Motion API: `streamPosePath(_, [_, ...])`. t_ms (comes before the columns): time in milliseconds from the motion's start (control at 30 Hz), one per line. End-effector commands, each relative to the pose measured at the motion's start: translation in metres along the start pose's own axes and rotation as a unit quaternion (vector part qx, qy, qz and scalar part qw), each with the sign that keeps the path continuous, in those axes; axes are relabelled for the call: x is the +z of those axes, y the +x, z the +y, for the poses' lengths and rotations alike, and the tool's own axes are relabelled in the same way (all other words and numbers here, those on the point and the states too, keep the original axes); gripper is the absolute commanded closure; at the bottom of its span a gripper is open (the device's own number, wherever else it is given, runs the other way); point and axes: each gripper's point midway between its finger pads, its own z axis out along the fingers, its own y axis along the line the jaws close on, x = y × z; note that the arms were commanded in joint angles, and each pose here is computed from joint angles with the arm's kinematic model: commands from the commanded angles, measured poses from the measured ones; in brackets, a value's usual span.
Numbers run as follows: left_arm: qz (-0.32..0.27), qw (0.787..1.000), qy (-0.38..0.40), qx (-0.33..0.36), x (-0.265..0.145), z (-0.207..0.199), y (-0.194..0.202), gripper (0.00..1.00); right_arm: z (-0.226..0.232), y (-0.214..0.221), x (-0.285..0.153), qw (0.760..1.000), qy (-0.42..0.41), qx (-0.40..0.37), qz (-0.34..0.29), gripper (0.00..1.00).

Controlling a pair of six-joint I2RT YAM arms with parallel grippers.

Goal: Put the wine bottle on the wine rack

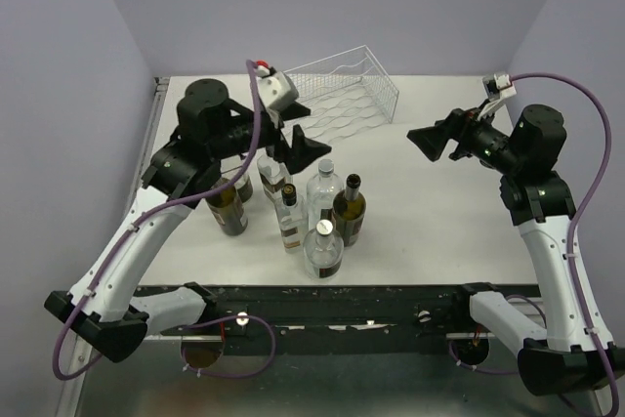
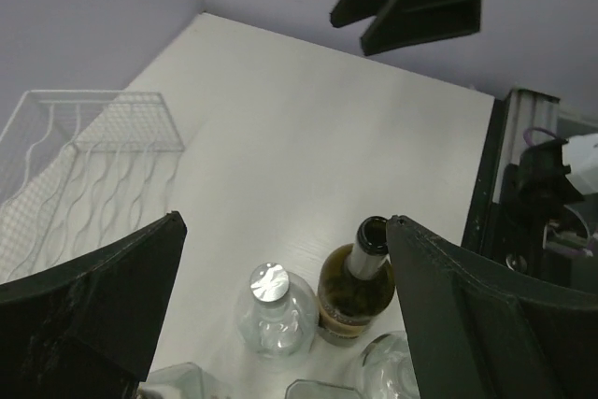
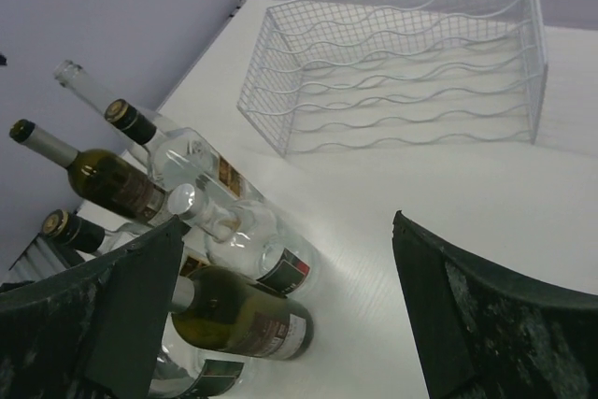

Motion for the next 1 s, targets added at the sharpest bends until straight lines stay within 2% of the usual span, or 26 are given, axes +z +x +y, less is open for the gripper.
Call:
streamPosePath(0, [0.023,0.997,0.049,0.063,0.028,-0.022,0.023,0.01,-0.024,0.004,-0.012,0.996,0.090,0.010,0.006,0.00])
streamPosePath(67, [0.037,0.996,0.046,0.066,0.035,-0.021,0.032,0.01,-0.021,0.005,-0.012,0.997,0.080,0.006,0.008,0.00])
streamPosePath(200, [0.045,0.997,0.025,0.065,0.041,-0.016,0.037,0.01,0.026,0.019,-0.007,0.997,-0.071,-0.012,0.025,0.00])
streamPosePath(267, [0.044,0.997,0.018,0.065,0.041,-0.015,0.037,0.01,0.039,0.026,0.000,0.994,-0.097,-0.032,0.032,0.01])
streamPosePath(400, [0.032,0.997,-0.031,0.062,0.035,-0.001,0.036,0.01,0.059,0.060,0.014,0.985,-0.089,-0.123,0.076,0.02])
streamPosePath(500, [0.028,0.995,-0.077,0.052,0.026,0.010,0.032,0.01,0.069,0.075,0.020,0.983,-0.099,-0.132,0.085,0.03])
streamPosePath(633, [0.028,0.993,-0.100,0.051,0.017,0.015,0.037,0.01,0.094,0.087,0.026,0.977,-0.136,-0.145,0.082,0.03])
streamPosePath(800, [0.025,0.990,-0.125,0.052,0.008,0.021,0.033,0.01,0.101,0.101,0.044,0.973,-0.115,-0.167,0.113,0.16])
streamPosePath(967, [0.032,0.989,-0.139,0.049,0.000,0.024,0.036,0.01,0.110,0.120,0.055,0.970,-0.114,-0.174,0.128,0.20])
